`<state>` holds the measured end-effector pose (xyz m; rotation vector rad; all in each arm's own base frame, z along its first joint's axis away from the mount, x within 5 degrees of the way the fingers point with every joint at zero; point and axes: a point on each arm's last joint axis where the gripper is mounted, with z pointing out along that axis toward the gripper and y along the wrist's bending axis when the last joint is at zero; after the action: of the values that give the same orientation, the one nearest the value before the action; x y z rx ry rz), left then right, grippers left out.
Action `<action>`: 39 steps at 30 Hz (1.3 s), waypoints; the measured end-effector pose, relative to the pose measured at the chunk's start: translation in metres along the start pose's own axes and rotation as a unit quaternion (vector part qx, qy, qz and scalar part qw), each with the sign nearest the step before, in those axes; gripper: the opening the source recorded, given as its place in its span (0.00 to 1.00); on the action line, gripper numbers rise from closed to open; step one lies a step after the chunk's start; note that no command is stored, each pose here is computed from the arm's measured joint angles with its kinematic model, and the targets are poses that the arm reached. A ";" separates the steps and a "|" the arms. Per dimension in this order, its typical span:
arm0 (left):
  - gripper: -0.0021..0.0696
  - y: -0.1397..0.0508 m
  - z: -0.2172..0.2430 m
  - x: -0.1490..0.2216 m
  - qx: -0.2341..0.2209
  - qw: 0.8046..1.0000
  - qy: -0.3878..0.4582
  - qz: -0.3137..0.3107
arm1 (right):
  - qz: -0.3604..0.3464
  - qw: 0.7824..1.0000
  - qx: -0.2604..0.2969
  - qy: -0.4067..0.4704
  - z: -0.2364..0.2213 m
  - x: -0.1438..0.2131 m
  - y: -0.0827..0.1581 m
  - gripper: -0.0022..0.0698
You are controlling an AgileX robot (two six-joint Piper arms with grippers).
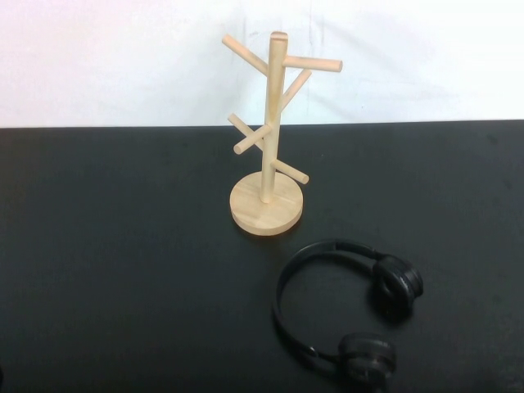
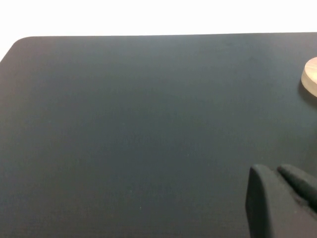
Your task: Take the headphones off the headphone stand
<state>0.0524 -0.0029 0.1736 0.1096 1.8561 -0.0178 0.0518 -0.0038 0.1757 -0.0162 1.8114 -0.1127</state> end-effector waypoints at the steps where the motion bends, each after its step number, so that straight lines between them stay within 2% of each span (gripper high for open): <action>1: 0.02 0.000 0.000 0.000 0.000 1.000 0.000 0.000 | 0.007 1.000 0.000 0.000 0.000 0.000 0.000 0.02; 39: 0.02 0.000 0.000 0.000 0.000 1.000 0.000 0.000 | 0.011 1.000 0.000 0.001 0.000 0.000 0.000 0.02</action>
<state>0.0524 -0.0029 0.1736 0.1096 1.8561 -0.0178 0.0519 -0.0039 0.1756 0.0051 1.8129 -0.0970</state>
